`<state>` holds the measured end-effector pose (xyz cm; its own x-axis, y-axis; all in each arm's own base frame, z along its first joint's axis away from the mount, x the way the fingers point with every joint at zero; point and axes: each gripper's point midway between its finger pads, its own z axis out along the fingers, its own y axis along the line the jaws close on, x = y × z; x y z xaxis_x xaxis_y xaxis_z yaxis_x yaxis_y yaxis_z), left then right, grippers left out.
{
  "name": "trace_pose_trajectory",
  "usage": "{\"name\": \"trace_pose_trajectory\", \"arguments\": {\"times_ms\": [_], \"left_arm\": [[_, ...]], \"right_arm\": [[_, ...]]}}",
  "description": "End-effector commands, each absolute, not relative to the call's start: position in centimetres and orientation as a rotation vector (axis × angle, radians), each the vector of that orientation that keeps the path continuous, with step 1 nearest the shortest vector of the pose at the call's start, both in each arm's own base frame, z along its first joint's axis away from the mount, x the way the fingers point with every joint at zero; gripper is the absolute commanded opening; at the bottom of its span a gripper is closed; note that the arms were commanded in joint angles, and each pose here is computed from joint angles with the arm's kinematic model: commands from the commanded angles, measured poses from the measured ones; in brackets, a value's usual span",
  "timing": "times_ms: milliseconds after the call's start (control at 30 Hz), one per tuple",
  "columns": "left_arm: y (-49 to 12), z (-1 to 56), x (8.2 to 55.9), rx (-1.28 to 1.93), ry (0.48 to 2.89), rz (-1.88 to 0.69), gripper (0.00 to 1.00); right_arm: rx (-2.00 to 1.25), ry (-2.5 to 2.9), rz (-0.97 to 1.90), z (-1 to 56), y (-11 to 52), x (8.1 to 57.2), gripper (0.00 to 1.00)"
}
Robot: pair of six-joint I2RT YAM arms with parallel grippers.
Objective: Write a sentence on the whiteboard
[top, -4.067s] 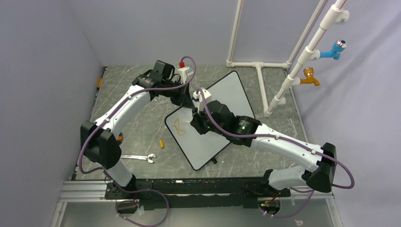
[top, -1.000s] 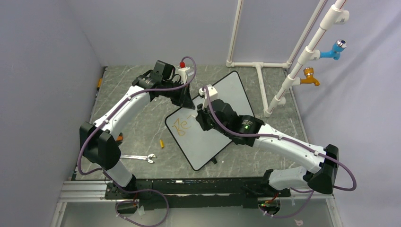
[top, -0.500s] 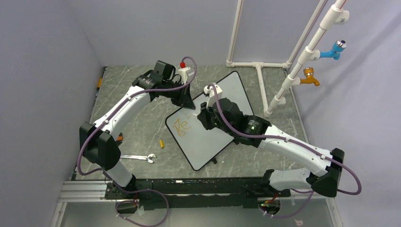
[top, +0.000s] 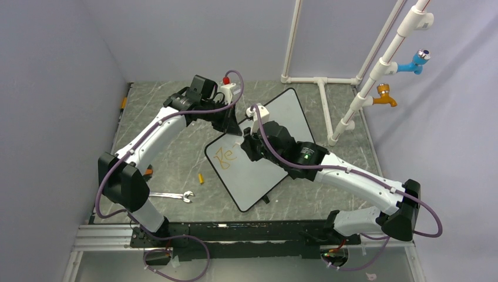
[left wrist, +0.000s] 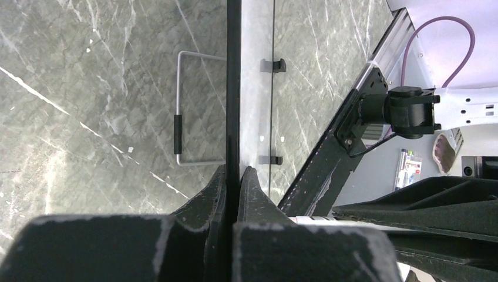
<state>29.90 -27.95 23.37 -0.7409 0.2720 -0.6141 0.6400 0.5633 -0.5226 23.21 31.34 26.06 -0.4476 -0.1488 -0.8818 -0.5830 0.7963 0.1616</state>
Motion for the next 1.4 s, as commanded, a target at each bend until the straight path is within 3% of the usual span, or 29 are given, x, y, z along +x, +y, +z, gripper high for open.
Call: {"name": "trace_pose_trajectory", "arguments": {"times_ms": [0,733,1367], "left_arm": [[-25.5,23.1,32.5,0.762,2.278,-0.762,0.0],[-25.6,23.1,32.5,0.765,2.275,-0.764,0.0],[-25.5,23.5,32.4,0.765,2.266,-0.758,0.0]], "right_arm": [[-0.521,1.939,0.588,28.2,32.3,24.0,0.0],[-0.505,1.921,0.578,28.9,32.8,24.8,0.0],[-0.594,2.071,0.584,24.0,31.3,21.9,0.0]]}}
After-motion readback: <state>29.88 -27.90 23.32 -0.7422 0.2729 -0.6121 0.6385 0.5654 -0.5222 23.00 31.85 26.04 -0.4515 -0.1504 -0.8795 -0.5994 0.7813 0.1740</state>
